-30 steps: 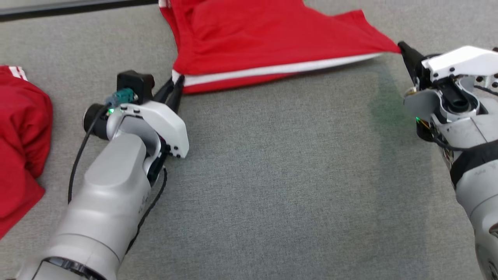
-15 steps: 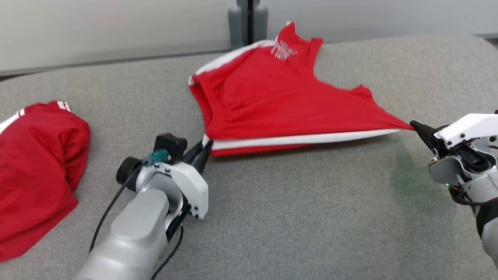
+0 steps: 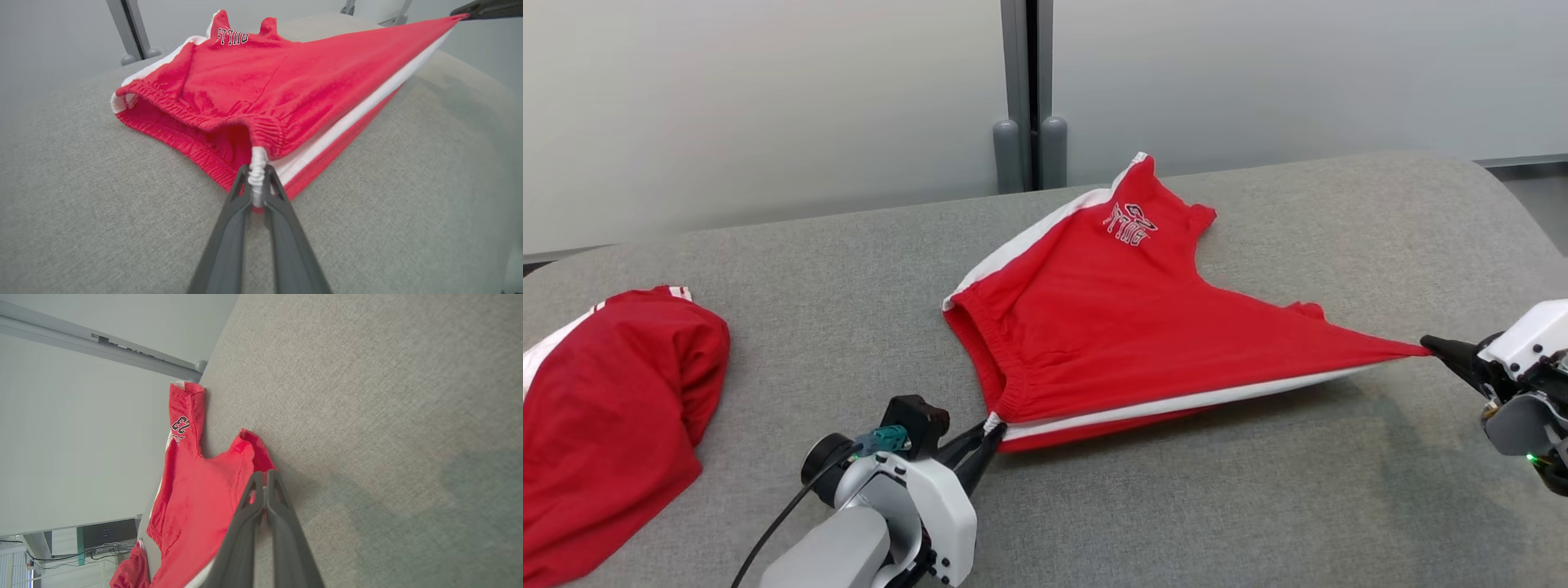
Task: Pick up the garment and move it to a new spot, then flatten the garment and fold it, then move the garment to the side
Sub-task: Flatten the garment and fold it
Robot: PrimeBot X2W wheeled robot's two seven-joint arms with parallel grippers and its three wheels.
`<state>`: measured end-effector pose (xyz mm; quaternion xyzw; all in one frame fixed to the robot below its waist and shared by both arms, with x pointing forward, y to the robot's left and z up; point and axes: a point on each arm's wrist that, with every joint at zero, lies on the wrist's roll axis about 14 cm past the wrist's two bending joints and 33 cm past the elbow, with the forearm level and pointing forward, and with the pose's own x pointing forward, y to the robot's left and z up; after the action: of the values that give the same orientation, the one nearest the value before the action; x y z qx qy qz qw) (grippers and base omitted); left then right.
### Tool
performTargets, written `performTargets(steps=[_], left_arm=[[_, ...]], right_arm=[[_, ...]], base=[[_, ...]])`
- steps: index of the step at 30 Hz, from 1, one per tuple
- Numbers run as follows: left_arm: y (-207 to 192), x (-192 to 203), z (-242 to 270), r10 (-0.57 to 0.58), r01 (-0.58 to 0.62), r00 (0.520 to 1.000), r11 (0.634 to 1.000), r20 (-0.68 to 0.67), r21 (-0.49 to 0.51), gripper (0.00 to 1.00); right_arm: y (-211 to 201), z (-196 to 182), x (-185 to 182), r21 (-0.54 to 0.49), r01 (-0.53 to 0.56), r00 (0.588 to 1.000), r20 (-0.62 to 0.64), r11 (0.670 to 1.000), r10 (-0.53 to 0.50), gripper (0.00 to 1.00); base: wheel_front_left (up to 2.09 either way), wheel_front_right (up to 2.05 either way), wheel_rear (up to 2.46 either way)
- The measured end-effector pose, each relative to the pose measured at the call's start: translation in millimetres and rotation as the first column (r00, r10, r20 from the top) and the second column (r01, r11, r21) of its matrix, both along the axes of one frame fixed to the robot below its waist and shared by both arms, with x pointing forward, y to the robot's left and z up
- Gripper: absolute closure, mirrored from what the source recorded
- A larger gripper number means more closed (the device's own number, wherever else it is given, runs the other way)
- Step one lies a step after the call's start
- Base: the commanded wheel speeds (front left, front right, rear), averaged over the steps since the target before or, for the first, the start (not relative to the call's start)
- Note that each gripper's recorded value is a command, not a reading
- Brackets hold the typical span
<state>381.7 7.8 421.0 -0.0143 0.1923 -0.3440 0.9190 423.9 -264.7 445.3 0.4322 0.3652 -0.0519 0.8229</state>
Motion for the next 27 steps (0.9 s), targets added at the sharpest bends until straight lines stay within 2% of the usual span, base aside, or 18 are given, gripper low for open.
performTargets(steps=[7, 13, 18, 27], left_arm=[[-16.9, -31.5, -2.9, -0.094, 0.094, 0.995, 0.996, -0.033, -0.012, 1.00], [-27.4, -45.8, 1.7, -0.129, 0.128, 0.990, 0.991, -0.047, -0.038, 1.00], [-25.3, -33.4, 16.1, -0.095, 0.094, 0.995, 0.993, -0.016, -0.066, 1.00], [-12.3, 4.3, 42.4, -0.015, 0.020, 0.999, 0.995, 0.046, -0.102, 1.00]], right_arm=[[-21.5, -3.0, -25.5, -0.034, -0.012, 0.999, -0.042, 0.999, 0.011, 1.00], [-32.4, -0.2, -29.6, -0.065, -0.024, 0.999, -0.044, 0.998, 0.022, 1.00], [-33.3, 7.7, -13.3, -0.096, -0.026, 1.000, -0.014, 0.995, 0.025, 1.00], [-6.1, 46.4, 50.5, -0.139, -0.086, 0.992, 0.078, 0.987, 0.097, 1.00]], base=[[0.00, 0.00, 0.00], [0.00, 0.00, 0.00], [0.00, 0.00, 0.00], [0.00, 0.00, 0.00]])
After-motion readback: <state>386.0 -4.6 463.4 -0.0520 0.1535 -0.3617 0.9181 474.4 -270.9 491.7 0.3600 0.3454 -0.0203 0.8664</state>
